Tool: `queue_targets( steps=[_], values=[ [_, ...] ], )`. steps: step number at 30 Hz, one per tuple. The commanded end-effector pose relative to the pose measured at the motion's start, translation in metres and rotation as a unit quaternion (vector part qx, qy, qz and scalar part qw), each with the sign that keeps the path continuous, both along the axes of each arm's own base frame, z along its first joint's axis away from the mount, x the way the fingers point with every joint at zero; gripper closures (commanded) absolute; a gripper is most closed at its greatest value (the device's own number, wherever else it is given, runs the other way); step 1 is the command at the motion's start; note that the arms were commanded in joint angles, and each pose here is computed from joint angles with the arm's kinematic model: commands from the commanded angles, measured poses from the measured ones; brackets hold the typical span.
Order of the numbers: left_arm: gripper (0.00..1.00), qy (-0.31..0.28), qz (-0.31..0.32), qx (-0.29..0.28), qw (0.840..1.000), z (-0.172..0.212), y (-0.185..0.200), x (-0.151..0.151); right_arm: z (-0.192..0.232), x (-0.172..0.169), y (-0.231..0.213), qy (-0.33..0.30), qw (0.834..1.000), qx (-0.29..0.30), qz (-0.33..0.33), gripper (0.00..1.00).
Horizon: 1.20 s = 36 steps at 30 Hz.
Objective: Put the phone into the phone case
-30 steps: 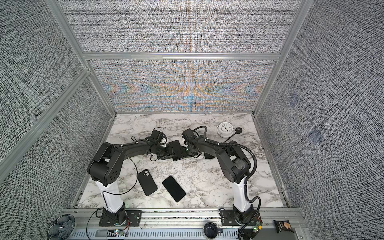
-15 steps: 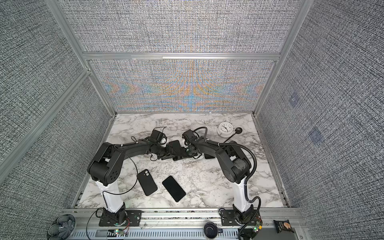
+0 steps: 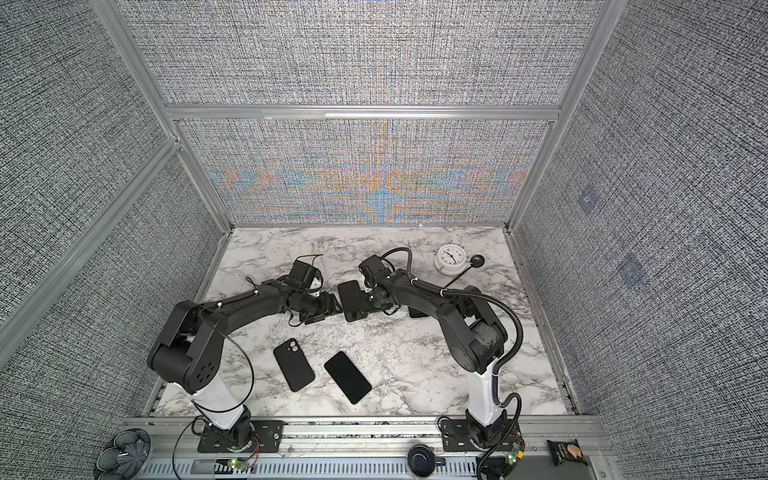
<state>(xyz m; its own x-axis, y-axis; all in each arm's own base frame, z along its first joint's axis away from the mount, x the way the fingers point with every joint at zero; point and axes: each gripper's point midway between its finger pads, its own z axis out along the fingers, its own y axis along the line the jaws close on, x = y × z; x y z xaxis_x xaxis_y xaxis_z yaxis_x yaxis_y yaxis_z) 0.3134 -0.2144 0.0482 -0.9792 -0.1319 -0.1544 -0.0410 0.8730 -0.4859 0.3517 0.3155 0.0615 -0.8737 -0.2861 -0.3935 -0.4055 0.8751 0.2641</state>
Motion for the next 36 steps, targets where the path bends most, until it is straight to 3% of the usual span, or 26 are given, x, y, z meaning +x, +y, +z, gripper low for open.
queue_targets(
  steps=[1,4,11,13,21,36],
  values=[
    [0.25,-0.005,0.002,0.037,0.999,0.001,0.018,-0.006,0.000,-0.001,-0.001,-0.014,0.999,-0.036,0.014,0.30],
    [0.19,-0.014,0.005,0.060,0.998,0.006,0.029,-0.009,0.002,0.001,0.005,-0.029,0.998,-0.049,0.023,0.21],
    [0.04,-0.032,0.035,0.087,0.995,0.015,0.058,-0.014,-0.008,0.006,0.013,-0.028,0.995,-0.087,0.028,0.11],
    [0.02,-0.035,0.046,0.091,0.994,0.017,0.067,-0.016,-0.007,0.008,0.017,-0.033,0.995,-0.091,0.027,0.01],
    [0.02,-0.028,0.072,0.103,0.992,0.010,0.088,-0.023,-0.010,0.018,0.021,-0.030,0.992,-0.122,0.007,0.01],
    [0.02,-0.012,0.074,0.087,0.993,-0.001,0.084,-0.028,-0.040,0.032,0.027,-0.018,0.989,-0.148,-0.010,0.05]
  ],
)
